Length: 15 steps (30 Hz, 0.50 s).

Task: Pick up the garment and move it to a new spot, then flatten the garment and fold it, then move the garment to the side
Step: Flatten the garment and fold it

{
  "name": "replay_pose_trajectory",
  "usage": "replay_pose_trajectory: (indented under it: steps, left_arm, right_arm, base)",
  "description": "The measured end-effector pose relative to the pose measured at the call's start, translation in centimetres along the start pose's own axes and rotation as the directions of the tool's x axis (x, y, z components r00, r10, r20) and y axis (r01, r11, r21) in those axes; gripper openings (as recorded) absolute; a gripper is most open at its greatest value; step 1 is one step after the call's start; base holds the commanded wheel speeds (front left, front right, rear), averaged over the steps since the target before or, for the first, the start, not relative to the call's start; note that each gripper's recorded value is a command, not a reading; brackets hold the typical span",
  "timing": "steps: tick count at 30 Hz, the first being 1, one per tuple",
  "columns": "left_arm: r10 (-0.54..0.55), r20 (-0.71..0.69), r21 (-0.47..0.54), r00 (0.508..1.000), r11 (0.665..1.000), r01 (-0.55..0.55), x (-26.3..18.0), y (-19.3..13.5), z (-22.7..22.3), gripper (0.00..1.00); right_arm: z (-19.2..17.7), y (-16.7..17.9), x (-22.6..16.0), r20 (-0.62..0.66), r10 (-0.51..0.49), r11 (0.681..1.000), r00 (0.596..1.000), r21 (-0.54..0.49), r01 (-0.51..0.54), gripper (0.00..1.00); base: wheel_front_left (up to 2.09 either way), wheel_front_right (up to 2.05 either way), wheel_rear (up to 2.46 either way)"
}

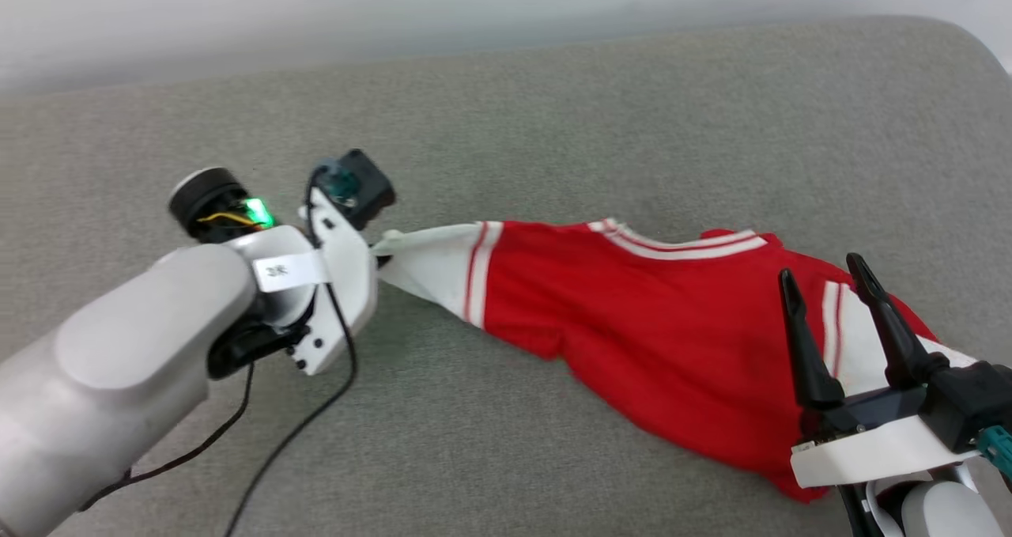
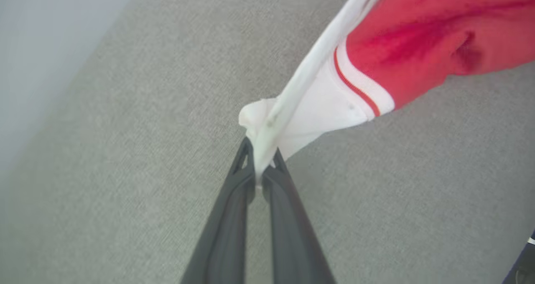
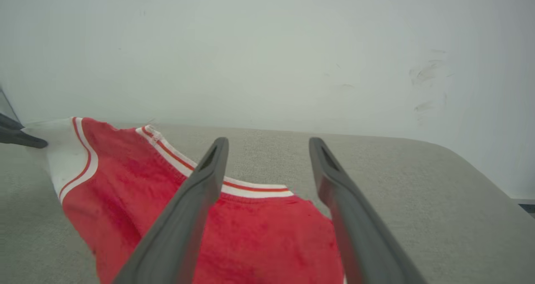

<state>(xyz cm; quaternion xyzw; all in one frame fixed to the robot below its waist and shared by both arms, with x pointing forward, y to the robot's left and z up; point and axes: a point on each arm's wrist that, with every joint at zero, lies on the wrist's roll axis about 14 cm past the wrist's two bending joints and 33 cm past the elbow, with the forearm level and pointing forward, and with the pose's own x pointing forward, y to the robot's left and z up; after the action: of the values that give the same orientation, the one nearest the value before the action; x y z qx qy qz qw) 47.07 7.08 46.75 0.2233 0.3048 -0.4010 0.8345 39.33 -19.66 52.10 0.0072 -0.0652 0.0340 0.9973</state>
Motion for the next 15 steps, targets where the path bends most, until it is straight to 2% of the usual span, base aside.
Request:
replay_pose_trajectory:
  steps: [4, 8, 15]
  left_arm:
    - [0.09, -0.035, -0.083, 0.995, 0.992, -0.092, -2.5, 2.4, -2.2, 0.0]
    - [0.191, -0.092, -0.149, 0.977, 0.968, -0.204, -4.9, 5.3, -5.1, 0.0]
    - [0.259, -0.202, -0.247, 0.944, 0.92, -0.305, -6.8, 7.4, -10.0, 0.0]
  right_arm:
    - [0.2, 0.8, 0.3, 0.009, 0.025, 1.0, 1.0, 0.008, -0.025, 1.0]
    - [0.1, 1.2, 0.3, 0.005, 0.037, 0.999, 0.999, 0.011, -0.037, 1.0]
    - [-0.8, 1.1, -0.1, -0.023, 0.033, 0.999, 0.999, 0.01, -0.033, 1.0]
  base:
    - [0.0, 0.0, 0.0]
    - [0.0, 0.0, 0.0]
    - [0.0, 0.0, 0.0]
